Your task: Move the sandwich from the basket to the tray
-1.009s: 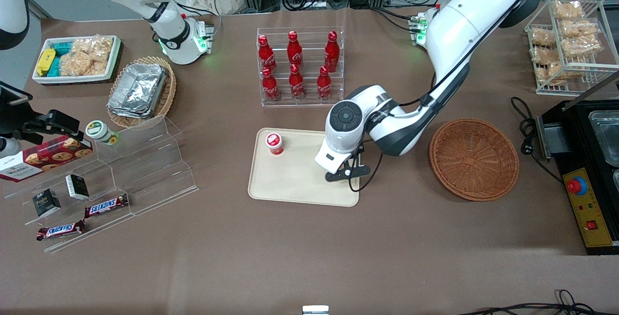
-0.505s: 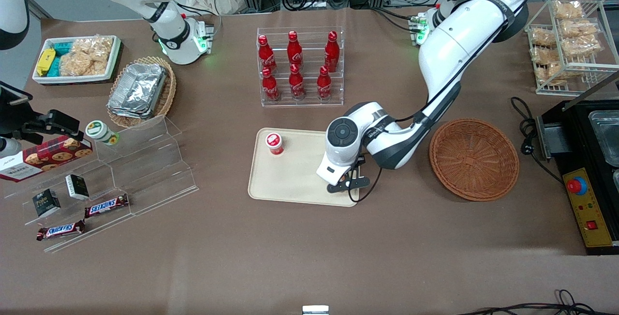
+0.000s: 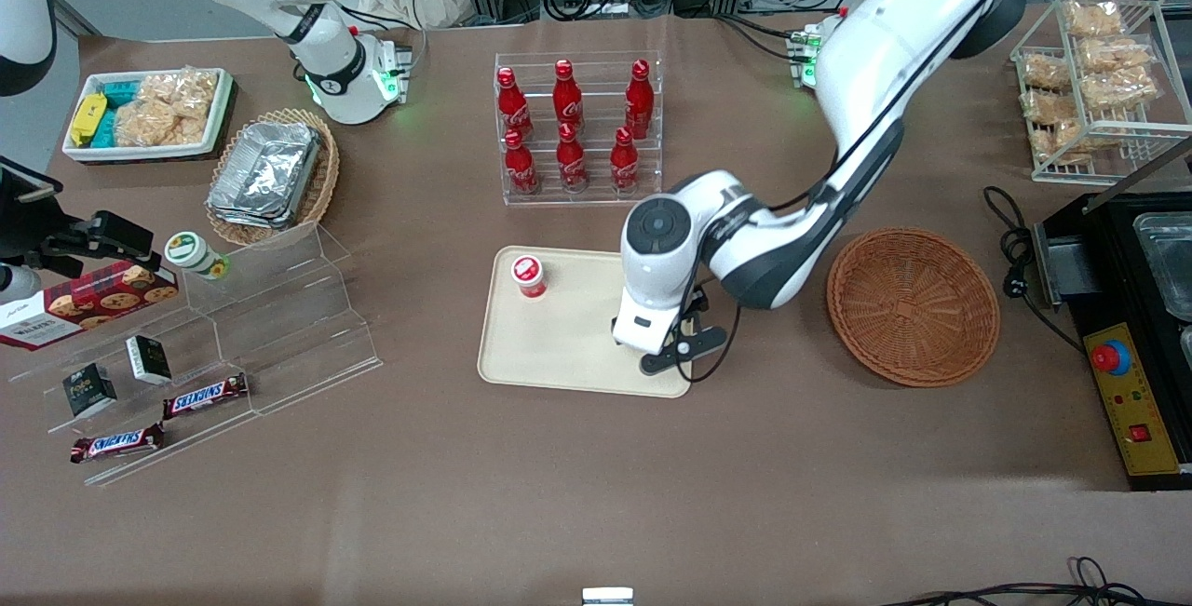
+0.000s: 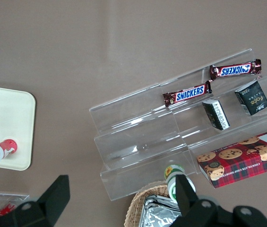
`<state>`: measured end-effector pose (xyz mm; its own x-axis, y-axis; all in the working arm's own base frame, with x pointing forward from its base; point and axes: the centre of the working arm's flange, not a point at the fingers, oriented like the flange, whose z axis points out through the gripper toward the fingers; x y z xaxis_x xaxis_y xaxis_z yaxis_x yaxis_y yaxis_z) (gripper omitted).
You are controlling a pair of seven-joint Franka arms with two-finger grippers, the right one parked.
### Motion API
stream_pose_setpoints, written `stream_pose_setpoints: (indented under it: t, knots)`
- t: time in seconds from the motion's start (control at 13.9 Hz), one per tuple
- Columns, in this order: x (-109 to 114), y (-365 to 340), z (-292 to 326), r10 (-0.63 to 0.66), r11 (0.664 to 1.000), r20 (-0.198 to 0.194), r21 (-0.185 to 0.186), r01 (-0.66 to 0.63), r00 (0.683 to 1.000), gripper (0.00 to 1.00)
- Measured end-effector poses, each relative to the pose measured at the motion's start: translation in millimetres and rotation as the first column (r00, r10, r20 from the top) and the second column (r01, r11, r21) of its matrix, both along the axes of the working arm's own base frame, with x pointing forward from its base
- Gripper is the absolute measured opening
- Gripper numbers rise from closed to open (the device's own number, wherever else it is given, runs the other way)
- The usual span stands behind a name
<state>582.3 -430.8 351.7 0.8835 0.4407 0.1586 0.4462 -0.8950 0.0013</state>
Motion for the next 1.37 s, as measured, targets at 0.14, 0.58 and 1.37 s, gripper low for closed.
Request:
stream_pose_setpoints:
  t: [0.14,0.58,1.37]
  knots:
    - [2.1,24.0,68.9,0.089,0.996,0.048,-0.008,-0.089,0.995,1.00]
    - [3.3,142.4,199.4,0.193,0.980,0.015,-0.040,-0.193,0.981,1.00]
    - [-9.9,359.4,281.5,-0.189,0.982,-0.094,-0.021,0.188,0.977,1.00]
